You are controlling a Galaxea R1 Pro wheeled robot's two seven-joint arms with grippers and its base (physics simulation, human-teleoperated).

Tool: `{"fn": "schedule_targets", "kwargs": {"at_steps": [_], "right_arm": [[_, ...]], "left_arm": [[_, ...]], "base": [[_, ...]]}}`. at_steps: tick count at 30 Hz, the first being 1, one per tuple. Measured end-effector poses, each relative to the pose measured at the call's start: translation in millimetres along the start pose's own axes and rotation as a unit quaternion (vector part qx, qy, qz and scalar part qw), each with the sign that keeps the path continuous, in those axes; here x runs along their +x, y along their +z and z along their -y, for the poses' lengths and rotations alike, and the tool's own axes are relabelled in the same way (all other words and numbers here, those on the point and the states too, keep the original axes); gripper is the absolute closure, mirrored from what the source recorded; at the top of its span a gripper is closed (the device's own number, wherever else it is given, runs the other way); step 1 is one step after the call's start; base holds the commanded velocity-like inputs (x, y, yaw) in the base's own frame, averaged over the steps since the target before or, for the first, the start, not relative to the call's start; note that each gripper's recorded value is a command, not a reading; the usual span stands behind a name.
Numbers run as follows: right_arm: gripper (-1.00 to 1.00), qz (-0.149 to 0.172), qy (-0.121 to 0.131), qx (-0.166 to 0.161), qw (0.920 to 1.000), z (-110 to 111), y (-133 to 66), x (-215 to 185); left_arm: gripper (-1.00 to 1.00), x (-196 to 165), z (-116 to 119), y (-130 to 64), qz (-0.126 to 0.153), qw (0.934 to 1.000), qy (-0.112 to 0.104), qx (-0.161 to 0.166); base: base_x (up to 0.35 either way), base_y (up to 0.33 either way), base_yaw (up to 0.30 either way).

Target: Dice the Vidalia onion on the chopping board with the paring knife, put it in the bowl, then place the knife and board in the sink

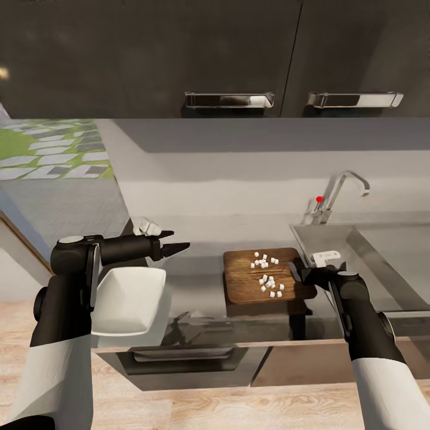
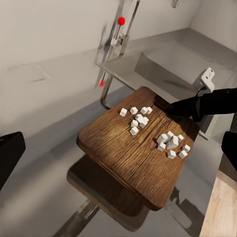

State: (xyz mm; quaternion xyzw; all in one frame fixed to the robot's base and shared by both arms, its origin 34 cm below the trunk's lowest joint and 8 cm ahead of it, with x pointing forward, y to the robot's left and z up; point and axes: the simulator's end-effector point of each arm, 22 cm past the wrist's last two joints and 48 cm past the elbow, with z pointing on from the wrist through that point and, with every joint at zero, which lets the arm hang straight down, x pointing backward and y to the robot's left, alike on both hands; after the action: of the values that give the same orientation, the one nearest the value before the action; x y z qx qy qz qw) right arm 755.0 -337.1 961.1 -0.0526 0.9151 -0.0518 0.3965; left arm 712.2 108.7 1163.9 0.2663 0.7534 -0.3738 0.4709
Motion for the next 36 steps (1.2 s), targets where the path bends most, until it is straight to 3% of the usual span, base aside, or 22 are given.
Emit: {"fn": "schedule_targets", "kwargs": {"at_steps": [36], "right_arm": [[1.0,0.03,0.001,0.005,0.9995,5,-24.8,-29]], "left_arm": [[-1.0,-27,18,-14.7,0.017,0.9996,0.023,-0.002]], "base": [[0.0,0.0,0.0]]}}
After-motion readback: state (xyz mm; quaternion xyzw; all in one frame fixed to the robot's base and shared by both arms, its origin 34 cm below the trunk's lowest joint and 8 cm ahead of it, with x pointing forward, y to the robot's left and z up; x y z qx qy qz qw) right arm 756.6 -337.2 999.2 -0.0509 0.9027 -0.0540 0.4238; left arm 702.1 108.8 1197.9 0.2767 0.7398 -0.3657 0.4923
